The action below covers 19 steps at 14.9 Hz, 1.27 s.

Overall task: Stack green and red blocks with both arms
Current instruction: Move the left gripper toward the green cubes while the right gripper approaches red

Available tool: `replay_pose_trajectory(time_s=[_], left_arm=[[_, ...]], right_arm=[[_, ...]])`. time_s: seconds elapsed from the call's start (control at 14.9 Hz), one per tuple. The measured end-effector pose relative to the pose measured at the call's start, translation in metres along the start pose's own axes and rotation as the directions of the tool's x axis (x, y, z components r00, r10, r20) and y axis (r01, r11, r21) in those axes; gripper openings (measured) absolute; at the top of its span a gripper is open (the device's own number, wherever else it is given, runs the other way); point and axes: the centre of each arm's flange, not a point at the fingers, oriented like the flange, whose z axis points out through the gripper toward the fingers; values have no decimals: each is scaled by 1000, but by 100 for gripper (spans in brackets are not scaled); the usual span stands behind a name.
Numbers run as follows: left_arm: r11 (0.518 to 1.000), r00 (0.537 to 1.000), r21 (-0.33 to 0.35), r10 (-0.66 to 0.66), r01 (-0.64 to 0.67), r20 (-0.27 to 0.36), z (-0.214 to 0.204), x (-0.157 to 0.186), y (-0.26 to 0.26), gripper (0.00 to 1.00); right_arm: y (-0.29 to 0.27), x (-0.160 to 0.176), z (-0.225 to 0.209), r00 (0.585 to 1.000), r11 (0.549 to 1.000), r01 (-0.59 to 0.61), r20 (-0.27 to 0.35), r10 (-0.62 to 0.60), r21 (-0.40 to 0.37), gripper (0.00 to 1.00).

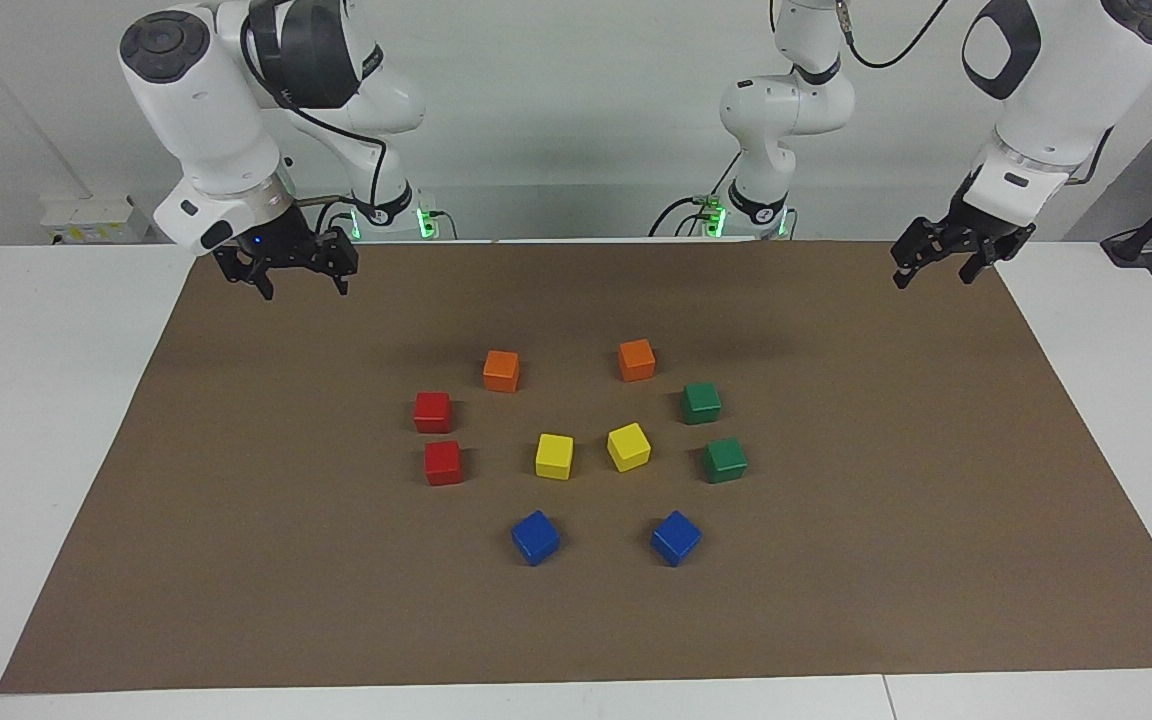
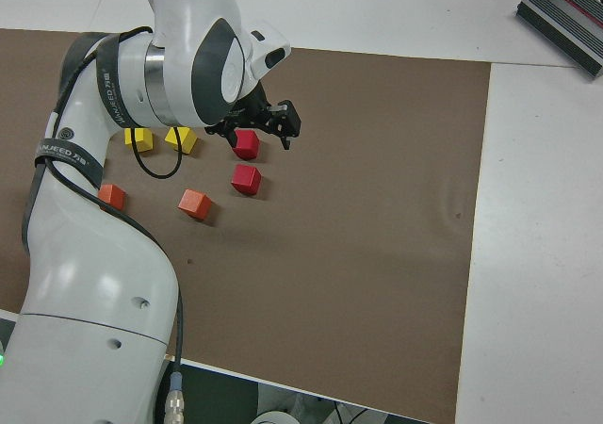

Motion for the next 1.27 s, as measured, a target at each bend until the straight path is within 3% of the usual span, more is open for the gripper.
replay_pose_trajectory(time_s=[0.6, 0.87, 1.07, 1.27], left_arm=[[1000, 1000, 0, 27, -27, 0, 0, 0, 3, 100], [995, 995, 0, 96, -96, -5, 3, 1, 12, 100], [992, 992, -7, 125, -125, -32, 14, 1, 58, 100], [993, 992, -17, 118, -119, -53, 41, -2, 128, 100]], right_arm=[[-5, 2, 6, 1000, 1000, -22, -12, 22, 1, 100], [-72, 11, 31, 995, 996, -88, -54, 88, 4, 100], [-114, 24, 66, 992, 995, -103, -72, 104, 12, 100], [-115, 36, 101, 989, 994, -106, -98, 108, 24, 100]])
